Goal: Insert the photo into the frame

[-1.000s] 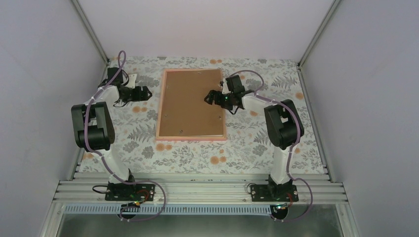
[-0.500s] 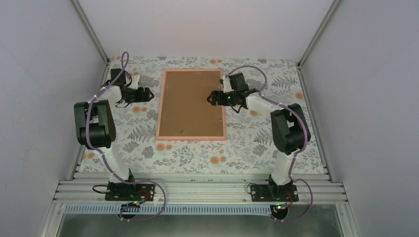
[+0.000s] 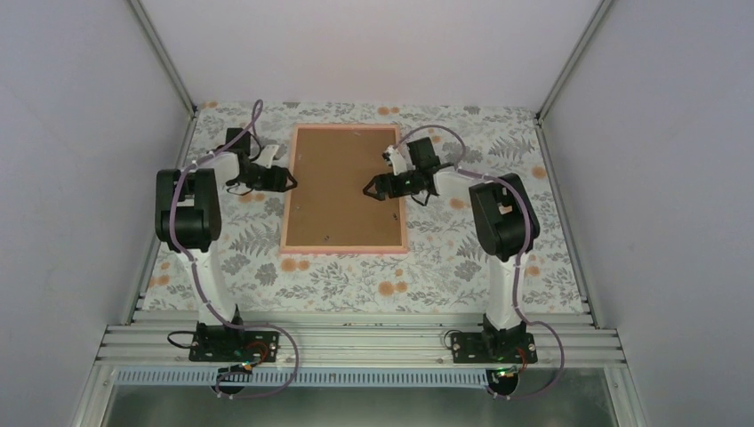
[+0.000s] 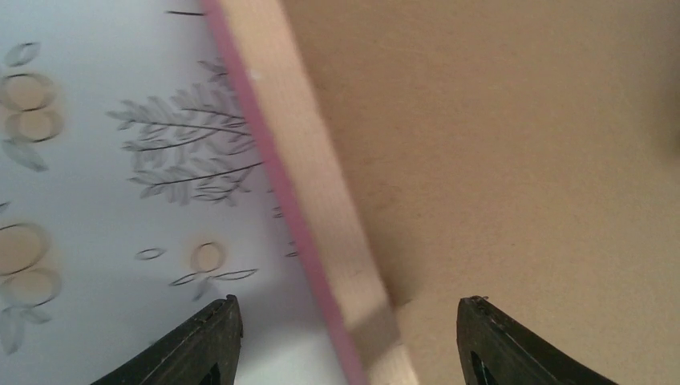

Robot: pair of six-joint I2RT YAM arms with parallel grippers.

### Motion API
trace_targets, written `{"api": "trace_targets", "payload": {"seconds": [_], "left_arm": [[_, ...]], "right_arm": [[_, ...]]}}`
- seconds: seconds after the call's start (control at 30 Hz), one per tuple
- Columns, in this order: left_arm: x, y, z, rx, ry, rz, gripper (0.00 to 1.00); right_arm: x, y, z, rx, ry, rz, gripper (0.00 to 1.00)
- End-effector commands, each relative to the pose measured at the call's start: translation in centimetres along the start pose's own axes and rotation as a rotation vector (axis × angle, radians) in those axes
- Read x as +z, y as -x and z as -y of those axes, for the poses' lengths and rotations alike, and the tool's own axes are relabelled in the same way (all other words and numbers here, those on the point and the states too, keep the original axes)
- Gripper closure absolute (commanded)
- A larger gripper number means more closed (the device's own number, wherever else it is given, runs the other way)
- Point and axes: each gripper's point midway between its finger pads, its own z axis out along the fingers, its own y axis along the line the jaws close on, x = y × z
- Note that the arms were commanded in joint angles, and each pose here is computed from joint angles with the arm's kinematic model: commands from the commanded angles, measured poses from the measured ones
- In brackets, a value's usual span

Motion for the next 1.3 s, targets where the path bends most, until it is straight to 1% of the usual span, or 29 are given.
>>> {"api": "trace_targets", "payload": {"seconds": [0.0, 0.13, 0.23, 0.37, 0.43, 0.53, 0.6, 0.67, 0.73, 0.83, 0.87, 0.97, 1.03, 1.13, 1.27], "left_arm": [[1.1, -1.2, 1.7, 0.099, -0.025, -0.062, 0.33], [1.3, -2.6, 3.0, 0.121, -0.042, -0.097, 0.33], [1.4, -3.8, 3.6, 0.124, -0.058, -0.116, 0.35], [1.2, -4.0, 3.9, 0.131, -0.065, -0.119, 0.39], [0.7, -3.7, 4.2, 0.162, -0.061, -0.108, 0.39], [-0.6, -3.2, 4.9, 0.245, -0.057, -0.076, 0.38], [-1.4, -3.4, 5.1, 0.301, -0.041, -0.068, 0.37], [-2.3, -3.6, 5.5, 0.361, -0.029, -0.054, 0.37], [-3.6, -3.5, 6.7, 0.444, -0.04, -0.013, 0.37], [-5.2, -4.3, 9.4, 0.62, -0.086, 0.039, 0.37], [-5.8, -4.9, 10.6, 0.693, -0.112, 0.053, 0.37], [-5.5, -8.2, 13.4, 0.887, -0.202, 0.012, 0.37], [-5.1, -10.4, 14.6, 0.984, -0.238, -0.015, 0.37], [-4.0, -13.0, 15.7, 1.112, -0.251, -0.055, 0.37], [-2.5, -14.4, 16.3, 1.225, -0.228, -0.086, 0.34]], "right_arm": [[0.4, -8.9, 0.7, 0.152, 0.039, -0.186, 0.11], [-1.1, -10.1, -0.3, 0.14, 0.044, -0.184, 0.1], [-2.1, -10.6, -1.4, 0.138, 0.076, -0.179, 0.1], [-2.9, -11.6, -2.8, 0.113, 0.122, -0.18, 0.11], [-3.3, -10.8, -3.7, 0.071, 0.147, -0.168, 0.12], [-3.9, -7.6, -4.7, -0.043, 0.136, -0.116, 0.15], [-4.3, -5.7, -5.8, -0.114, 0.16, -0.096, 0.16], [-4.2, -4.9, -7.4, -0.2, 0.211, -0.103, 0.24], [-3.9, -5.1, -8.8, -0.266, 0.259, -0.126, 0.31], [-3.2, -5.8, -10.3, -0.304, 0.318, -0.156, 0.41], [-2.8, -6.0, -10.6, -0.3, 0.334, -0.167, 0.46], [-1.4, -6.7, -11.4, -0.284, 0.381, -0.203, 0.56], [-0.5, -7.0, -11.7, -0.284, 0.397, -0.225, 0.6], [0.8, -8.6, -11.6, -0.242, 0.404, -0.276, 0.68], [1.7, -11.6, -10.2, -0.165, 0.389, -0.335, 0.72]]}}
